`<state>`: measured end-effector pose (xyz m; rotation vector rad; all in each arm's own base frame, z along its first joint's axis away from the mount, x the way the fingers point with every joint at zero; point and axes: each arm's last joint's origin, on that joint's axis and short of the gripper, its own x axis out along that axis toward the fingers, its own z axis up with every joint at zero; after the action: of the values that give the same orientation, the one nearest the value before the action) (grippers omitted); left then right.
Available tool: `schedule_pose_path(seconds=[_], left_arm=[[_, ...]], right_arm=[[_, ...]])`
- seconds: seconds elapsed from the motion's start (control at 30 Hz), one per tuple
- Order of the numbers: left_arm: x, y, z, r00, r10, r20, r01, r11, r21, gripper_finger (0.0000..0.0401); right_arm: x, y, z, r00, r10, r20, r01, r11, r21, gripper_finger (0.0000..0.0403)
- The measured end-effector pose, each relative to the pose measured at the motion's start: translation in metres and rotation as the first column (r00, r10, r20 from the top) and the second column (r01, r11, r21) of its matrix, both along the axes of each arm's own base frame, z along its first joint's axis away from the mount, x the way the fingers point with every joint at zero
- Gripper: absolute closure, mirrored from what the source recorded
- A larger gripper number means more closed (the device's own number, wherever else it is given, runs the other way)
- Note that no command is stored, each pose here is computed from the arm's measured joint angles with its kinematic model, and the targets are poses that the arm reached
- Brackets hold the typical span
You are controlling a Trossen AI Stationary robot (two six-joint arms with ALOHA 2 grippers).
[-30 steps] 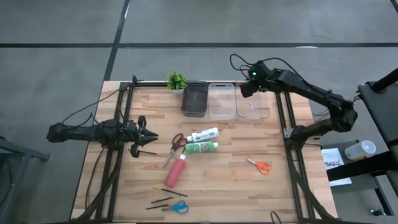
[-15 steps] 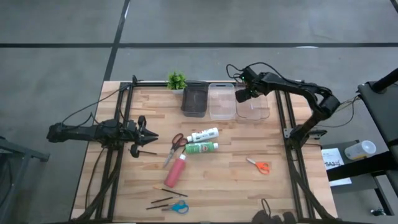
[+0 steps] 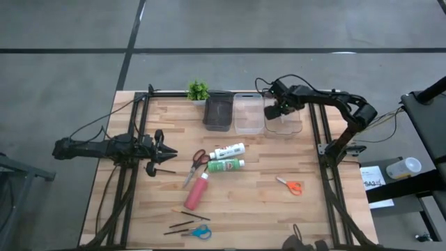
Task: Pick & Place Paint Supplies
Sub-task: Put the orange paint bottle into the transparent bin, then put the green paint bottle into the transparent bin
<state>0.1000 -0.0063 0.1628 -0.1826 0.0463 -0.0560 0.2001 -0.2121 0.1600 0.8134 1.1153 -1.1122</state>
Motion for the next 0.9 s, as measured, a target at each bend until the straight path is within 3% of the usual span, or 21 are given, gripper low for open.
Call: schedule_pose_path(seconds=[0.5, 0.9], left_arm=[[0.0, 0.0, 0.0, 1.0, 0.0, 0.0, 0.0, 1.0, 0.0, 0.0324], [0.0, 0.0, 0.0001, 1.0, 0.0, 0.0, 0.0, 1.0, 0.0, 0.0324]], right_arm=[[-0.0016, 0.0015, -0.0038, 1.0, -0.001, -0.004, 0.001, 1.0, -0.005, 0.0124], [-0.002, 0.002, -0.0032, 1.0, 0.001, -0.01, -0.001, 1.0, -0.001, 0.0098]])
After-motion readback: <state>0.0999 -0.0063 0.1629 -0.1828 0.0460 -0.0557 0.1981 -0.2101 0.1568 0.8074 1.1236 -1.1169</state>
